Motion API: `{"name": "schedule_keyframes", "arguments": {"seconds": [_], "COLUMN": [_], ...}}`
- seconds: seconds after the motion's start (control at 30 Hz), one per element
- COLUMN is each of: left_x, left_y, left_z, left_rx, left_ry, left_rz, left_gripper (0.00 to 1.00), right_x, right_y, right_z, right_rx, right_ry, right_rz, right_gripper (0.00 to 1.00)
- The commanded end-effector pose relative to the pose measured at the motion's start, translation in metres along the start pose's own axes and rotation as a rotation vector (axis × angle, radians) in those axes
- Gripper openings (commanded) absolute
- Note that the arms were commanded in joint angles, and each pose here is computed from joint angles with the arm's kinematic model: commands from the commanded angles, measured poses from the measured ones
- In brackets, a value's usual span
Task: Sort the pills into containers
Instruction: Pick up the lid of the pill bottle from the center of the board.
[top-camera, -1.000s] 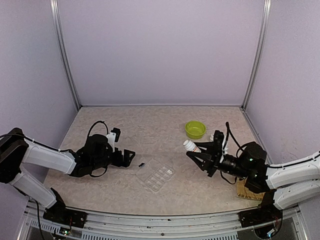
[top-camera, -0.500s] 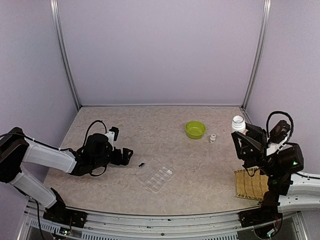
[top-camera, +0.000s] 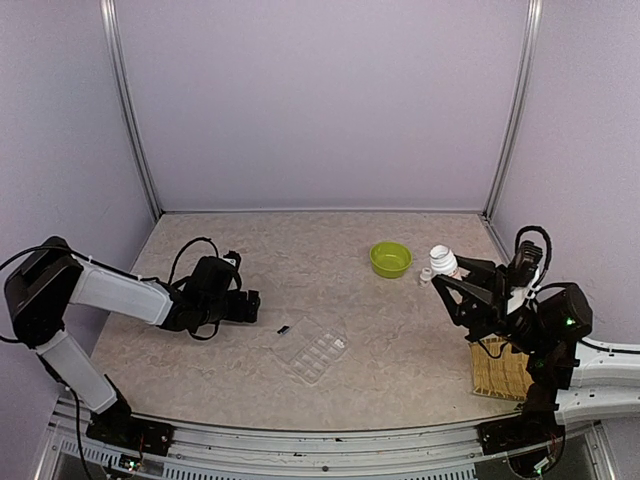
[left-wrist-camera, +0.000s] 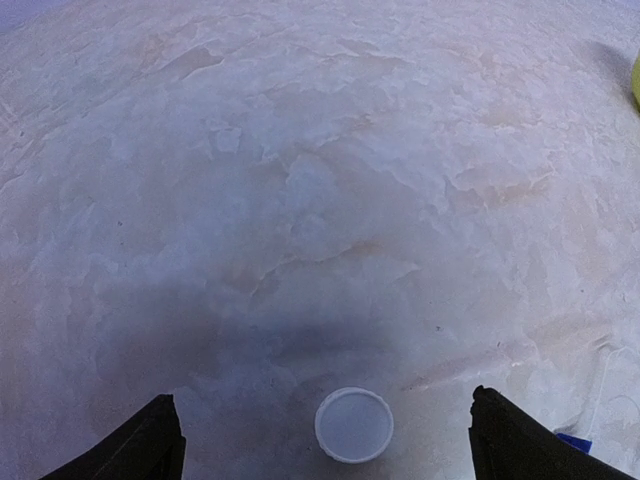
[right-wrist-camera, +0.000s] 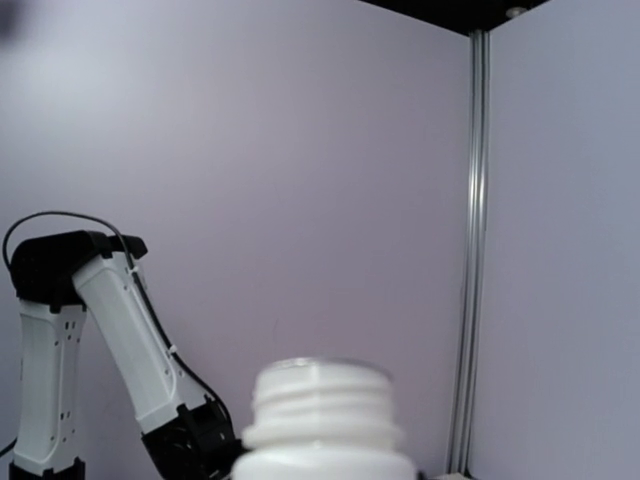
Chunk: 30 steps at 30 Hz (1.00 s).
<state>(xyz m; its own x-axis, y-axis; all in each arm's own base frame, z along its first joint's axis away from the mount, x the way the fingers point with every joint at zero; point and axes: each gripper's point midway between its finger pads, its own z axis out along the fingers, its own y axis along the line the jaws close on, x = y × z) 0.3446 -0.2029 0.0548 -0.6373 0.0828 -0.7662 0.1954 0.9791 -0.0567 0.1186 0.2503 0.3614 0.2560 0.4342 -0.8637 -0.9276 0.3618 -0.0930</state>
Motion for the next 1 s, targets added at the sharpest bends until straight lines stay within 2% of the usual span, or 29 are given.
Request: {"name": "schedule_keyframes", "arguments": {"seconds": [0.0, 0.3, 0.83, 0.97], "left_x": [0.008, 0.016, 0.021, 0.02], "left_y": [0.0, -0.009, -0.011, -0.011], "left_z": [0.007, 0.017, 0.024, 0.024], "left_rx": [-0.004, 0.027, 0.033, 0.035], "left_ry": [0.051, 0.095, 0.097, 0.091], "left_rz": [0.005, 0.017, 0.028, 0.031], "left_gripper": [0.92, 0.73, 0.56, 0.55], "right_x": [0.003, 0.01, 0.02, 0.021], "right_y": [-0.003, -0.005, -0.007, -0.007], "right_z": [-0.001, -0.005, -0.002, -0.002], "right_rx": [0.021, 0.033, 0.039, 0.041], "right_ry": [0.016, 0.032, 0.06, 0.063], "right_rz": [0.001, 0.008, 0.022, 0.024], "right_gripper": [0.0, 0.0, 0.0, 0.0]}}
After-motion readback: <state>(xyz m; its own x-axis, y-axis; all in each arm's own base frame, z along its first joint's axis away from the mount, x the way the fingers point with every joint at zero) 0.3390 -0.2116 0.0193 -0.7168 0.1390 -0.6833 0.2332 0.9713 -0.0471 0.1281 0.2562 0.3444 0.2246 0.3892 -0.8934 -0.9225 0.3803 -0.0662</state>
